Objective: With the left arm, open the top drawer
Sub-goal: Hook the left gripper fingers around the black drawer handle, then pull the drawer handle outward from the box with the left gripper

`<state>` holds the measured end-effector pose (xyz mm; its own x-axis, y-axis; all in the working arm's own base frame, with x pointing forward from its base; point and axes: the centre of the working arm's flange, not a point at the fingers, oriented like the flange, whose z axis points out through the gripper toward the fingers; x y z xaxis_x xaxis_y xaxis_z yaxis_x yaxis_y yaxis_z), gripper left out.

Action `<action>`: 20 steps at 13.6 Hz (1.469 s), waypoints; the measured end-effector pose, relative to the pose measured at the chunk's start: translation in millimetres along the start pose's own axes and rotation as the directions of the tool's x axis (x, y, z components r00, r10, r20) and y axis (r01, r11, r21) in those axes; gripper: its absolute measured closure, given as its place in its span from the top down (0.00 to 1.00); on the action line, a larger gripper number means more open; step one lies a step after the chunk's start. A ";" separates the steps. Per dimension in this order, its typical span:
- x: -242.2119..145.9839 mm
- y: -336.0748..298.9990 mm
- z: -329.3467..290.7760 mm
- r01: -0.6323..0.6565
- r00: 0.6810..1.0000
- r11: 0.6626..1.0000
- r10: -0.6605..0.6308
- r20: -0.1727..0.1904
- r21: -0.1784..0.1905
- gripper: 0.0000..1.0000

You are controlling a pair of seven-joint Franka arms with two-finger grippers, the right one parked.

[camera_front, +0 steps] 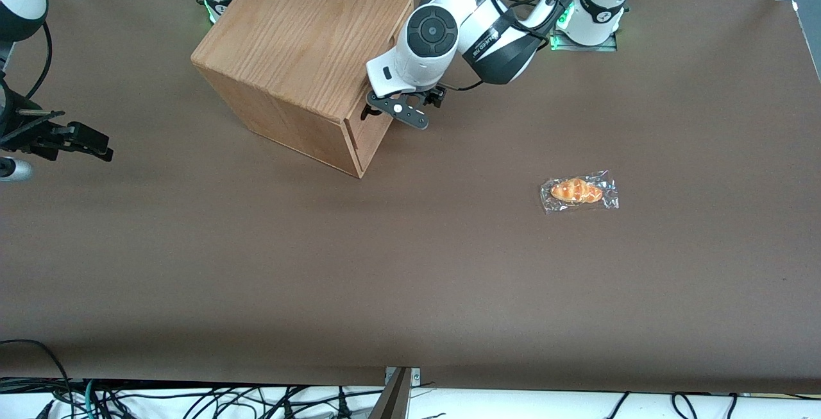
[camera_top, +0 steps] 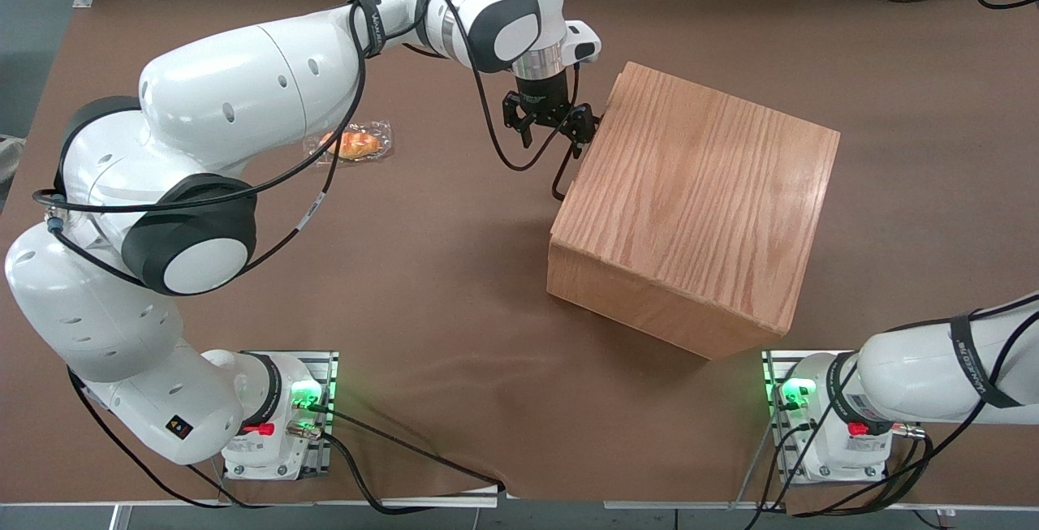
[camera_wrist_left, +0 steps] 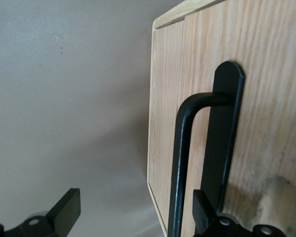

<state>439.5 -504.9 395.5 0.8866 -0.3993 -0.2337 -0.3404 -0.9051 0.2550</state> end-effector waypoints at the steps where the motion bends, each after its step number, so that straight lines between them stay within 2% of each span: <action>1: -0.8 1.5 2.2 -0.003 1.000 1.000 0.003 0.000 -0.001 1.00; 13: -2.4 0.8 9.2 0.000 1.000 1.000 0.000 0.004 -0.002 1.00; 20: 5.9 -22.1 7.9 0.037 0.999 0.999 -0.037 0.007 -0.004 1.00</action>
<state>449.7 -488.4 381.0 0.8964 -0.3663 -0.2495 -0.3060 -0.9188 0.2495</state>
